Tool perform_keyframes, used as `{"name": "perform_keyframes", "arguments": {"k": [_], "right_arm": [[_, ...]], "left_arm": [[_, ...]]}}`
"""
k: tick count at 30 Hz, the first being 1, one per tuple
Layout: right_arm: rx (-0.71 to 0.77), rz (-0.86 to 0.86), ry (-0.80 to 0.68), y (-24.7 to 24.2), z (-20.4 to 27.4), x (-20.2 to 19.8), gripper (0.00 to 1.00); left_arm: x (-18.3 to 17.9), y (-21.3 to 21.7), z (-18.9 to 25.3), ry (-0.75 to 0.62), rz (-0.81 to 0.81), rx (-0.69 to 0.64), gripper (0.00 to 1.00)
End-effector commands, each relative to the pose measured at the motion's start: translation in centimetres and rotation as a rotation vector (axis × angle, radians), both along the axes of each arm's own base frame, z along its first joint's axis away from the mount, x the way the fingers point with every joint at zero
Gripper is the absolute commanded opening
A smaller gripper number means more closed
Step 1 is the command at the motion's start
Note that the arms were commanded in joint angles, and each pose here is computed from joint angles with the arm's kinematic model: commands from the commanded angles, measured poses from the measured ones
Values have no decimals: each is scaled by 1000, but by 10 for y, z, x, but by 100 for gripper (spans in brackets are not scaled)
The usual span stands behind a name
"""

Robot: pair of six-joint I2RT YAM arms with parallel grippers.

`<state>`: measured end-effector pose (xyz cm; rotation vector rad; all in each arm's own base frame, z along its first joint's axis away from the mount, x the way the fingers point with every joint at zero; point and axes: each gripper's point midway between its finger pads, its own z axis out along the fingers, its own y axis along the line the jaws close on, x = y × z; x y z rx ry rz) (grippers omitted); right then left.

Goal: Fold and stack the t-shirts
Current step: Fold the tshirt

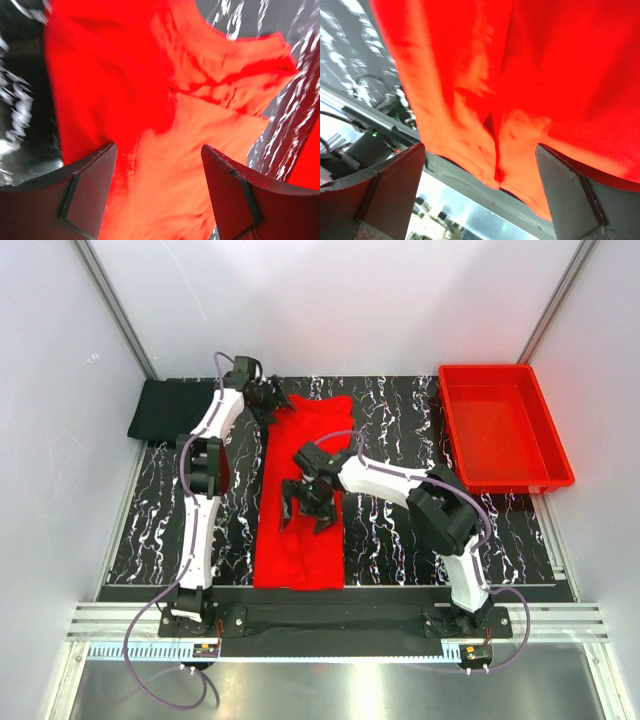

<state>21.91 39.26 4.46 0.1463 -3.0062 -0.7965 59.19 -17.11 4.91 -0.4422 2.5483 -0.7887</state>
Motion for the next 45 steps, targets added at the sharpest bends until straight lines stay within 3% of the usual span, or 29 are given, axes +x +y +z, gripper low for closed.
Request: {"name": "perform_keyframes", "arguments": {"k": [1, 4, 5, 7, 8, 9, 11, 12, 13, 16, 17, 18, 20, 23, 26, 30, 34, 38, 45], "right_arm": [[0, 5, -113, -3, 40, 31, 100], [-62, 90, -219, -32, 57, 48, 100], [-78, 104, -229, -41, 58, 48, 100], [-125, 105, -274, -64, 67, 52, 100], [-157, 116, -277, -77, 63, 49, 100], [-153, 102, -297, -89, 73, 50, 100], [-147, 112, -247, -104, 63, 34, 100], [-81, 118, -224, -104, 72, 24, 100], [-66, 104, -184, -113, 60, 14, 100], [49, 88, -158, -115, 61, -15, 100], [91, 71, -178, -115, 70, -20, 97], [159, 63, -187, -108, 75, -22, 92], [202, 14, -112, -111, 61, -43, 79], [338, -25, -42, -101, 59, -61, 72], [356, -47, -11, -101, 52, -66, 70], [293, -93, 27, -109, 29, -71, 72], [292, -139, 75, -113, 14, -80, 71], [335, -180, 122, -115, 2, -91, 61], [337, -212, 148, -116, -14, -98, 59]], "left_arm": [[24, 19, 87, -216, 12, -56, 77], [2, 30, 118, -212, 12, -4, 78], [-12, 32, 153, -255, 5, 3, 79], [-46, 39, 143, -178, -8, 56, 80], [-65, 40, 170, -212, -15, 73, 80], [-95, 43, 146, -120, -29, 107, 80], [-129, 58, 137, -78, -18, 224, 80], [-156, 64, 156, -105, -12, 240, 80], [-188, 71, 122, -8, -17, 271, 79], [-250, 81, 124, -8, -9, 287, 76], [-283, 85, 94, 79, -22, 311, 76], [-303, 88, 102, 55, -12, 314, 75], [-350, 83, 66, 152, -37, 297, 75], [-395, 70, 49, 181, -54, 261, 74], [-410, 57, 52, 171, -76, 286, 76], [-444, 62, 15, 377, 49, 277, 78], [-471, 73, -14, 497, 167, 292, 77], [-473, 60, -28, 462, 189, 181, 68], [-482, 58, -38, 470, 184, 154, 56]]}}
